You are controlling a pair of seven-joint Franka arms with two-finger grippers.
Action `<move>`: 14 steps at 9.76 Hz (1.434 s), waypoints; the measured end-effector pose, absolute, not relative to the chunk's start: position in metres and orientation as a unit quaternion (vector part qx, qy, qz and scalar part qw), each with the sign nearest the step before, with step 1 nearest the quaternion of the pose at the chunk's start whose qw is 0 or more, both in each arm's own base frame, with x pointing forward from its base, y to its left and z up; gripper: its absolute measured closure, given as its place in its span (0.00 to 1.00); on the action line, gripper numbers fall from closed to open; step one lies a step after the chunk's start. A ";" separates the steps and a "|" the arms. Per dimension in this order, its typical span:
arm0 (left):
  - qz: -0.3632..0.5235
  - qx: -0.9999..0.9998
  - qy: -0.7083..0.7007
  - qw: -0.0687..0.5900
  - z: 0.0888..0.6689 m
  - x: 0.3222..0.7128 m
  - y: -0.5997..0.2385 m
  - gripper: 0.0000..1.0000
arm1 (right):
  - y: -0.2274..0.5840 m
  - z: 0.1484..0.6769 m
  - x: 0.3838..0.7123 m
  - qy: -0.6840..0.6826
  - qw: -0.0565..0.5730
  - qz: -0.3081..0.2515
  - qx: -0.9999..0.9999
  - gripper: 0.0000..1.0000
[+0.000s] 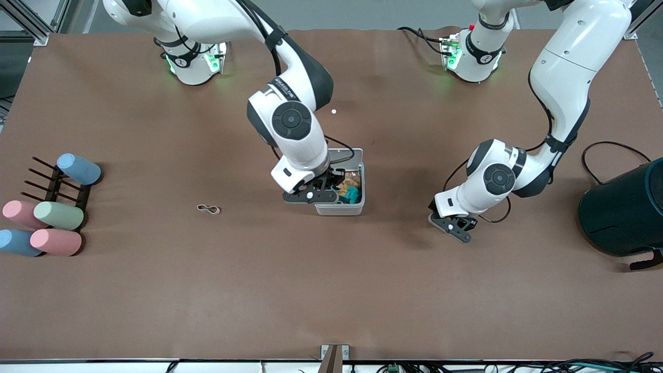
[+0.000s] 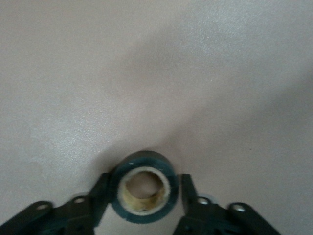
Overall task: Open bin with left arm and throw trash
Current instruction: 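Carry the packet over the open bin and release it with the right gripper, then carry the tape roll over the bin and release it with the left gripper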
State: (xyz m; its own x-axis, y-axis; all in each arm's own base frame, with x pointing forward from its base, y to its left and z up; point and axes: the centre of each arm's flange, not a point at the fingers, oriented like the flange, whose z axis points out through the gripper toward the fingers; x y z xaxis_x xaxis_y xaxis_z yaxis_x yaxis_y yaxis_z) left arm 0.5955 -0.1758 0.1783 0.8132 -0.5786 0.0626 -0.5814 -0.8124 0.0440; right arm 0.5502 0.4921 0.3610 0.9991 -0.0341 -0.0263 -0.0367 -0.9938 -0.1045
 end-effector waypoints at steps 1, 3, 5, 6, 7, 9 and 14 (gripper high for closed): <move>0.024 0.952 -0.305 0.031 0.179 0.596 -0.176 0.46 | 0.498 0.353 0.546 0.013 0.050 0.014 -0.999 0.68; 0.026 0.951 -0.306 0.031 0.180 0.597 -0.177 0.49 | 0.505 0.332 0.541 0.009 0.041 0.023 -0.999 0.68; 0.023 0.949 -0.313 0.032 0.197 0.602 -0.191 0.49 | 0.509 0.308 0.537 0.007 0.031 0.035 -0.999 0.68; 0.008 0.950 -0.311 0.028 0.217 0.609 -0.203 0.49 | 0.513 0.301 0.535 0.006 0.033 0.036 -0.999 0.68; -0.005 0.954 -0.298 0.024 0.247 0.618 -0.220 0.49 | 0.515 0.299 0.533 0.009 0.038 0.038 -0.999 0.68; -0.016 0.967 -0.251 0.026 0.310 0.620 -0.266 0.49 | 0.517 0.299 0.532 0.012 0.044 0.042 -0.998 0.56; -0.014 0.982 -0.185 0.042 0.343 0.573 -0.372 0.50 | 0.518 0.305 0.534 0.013 0.048 0.039 -0.998 0.00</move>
